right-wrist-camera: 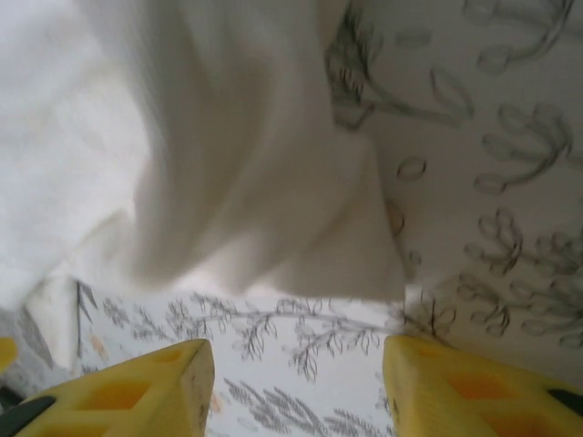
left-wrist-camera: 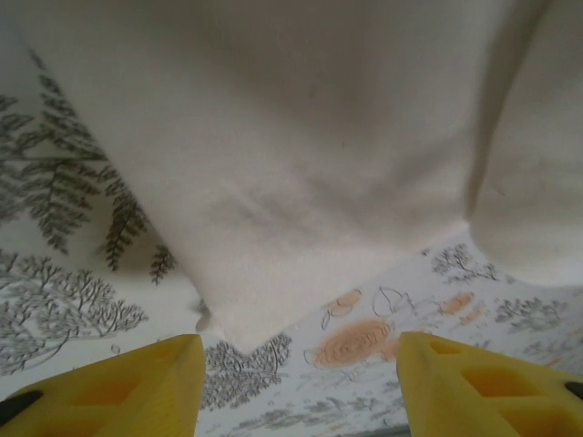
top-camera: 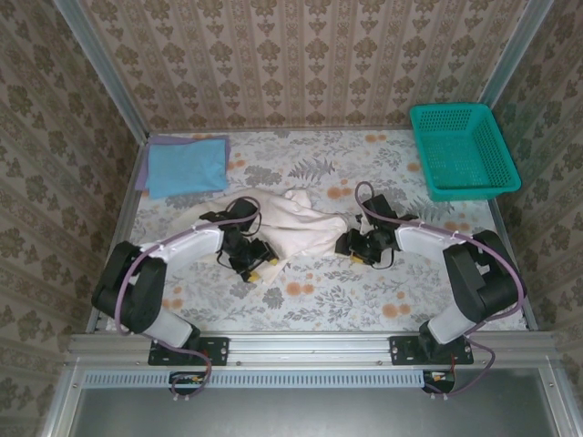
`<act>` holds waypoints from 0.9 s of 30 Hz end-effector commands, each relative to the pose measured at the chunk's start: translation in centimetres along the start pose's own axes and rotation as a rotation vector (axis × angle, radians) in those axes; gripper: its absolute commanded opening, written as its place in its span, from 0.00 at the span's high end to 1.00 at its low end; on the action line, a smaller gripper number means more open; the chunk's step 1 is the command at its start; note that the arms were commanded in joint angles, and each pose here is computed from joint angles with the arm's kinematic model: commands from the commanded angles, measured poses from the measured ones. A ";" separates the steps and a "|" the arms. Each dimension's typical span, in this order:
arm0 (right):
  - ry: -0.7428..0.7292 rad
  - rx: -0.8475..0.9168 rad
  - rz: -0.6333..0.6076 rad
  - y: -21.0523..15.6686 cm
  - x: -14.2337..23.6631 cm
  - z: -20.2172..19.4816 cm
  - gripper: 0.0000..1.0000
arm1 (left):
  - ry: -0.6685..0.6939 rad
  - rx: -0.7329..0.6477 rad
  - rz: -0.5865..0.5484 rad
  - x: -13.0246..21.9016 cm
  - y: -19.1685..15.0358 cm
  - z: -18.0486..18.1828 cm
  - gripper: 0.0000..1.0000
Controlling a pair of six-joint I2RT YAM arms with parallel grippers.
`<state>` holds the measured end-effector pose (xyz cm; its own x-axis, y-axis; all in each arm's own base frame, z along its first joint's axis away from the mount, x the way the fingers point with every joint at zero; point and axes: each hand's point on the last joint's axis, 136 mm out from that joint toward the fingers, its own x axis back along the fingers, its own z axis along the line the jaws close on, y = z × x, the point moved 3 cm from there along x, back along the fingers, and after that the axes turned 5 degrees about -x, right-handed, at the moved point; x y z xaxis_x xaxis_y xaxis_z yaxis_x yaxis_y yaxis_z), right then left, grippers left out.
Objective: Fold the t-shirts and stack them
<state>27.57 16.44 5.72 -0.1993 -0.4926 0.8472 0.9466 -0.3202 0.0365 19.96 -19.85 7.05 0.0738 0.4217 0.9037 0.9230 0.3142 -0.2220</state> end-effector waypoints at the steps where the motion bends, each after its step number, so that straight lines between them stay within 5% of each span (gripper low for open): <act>1: -0.044 0.025 -0.068 1.5 -0.1 0.0 0.50 | 0.036 -0.006 -0.053 -0.1 0.8 -0.2 0.43; 7: -0.045 0.043 -0.091 2.7 -0.9 0.4 0.61 | 0.072 -0.013 -0.070 -1.0 1.1 0.3 0.43; 19: -0.057 0.110 -0.156 3.8 0.7 1.2 0.96 | 0.090 -0.080 -0.169 -0.3 2.9 -0.3 1.00; 27: 0.049 0.163 -0.237 4.1 4.7 3.9 1.00 | 0.090 -0.216 -0.261 4.6 2.9 -2.3 1.00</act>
<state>31.36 16.02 10.25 -0.4089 -0.4439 0.7974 0.9049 -0.3103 0.2913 24.07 -20.05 9.68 -0.1319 0.3128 0.9406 0.9644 0.2599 0.0488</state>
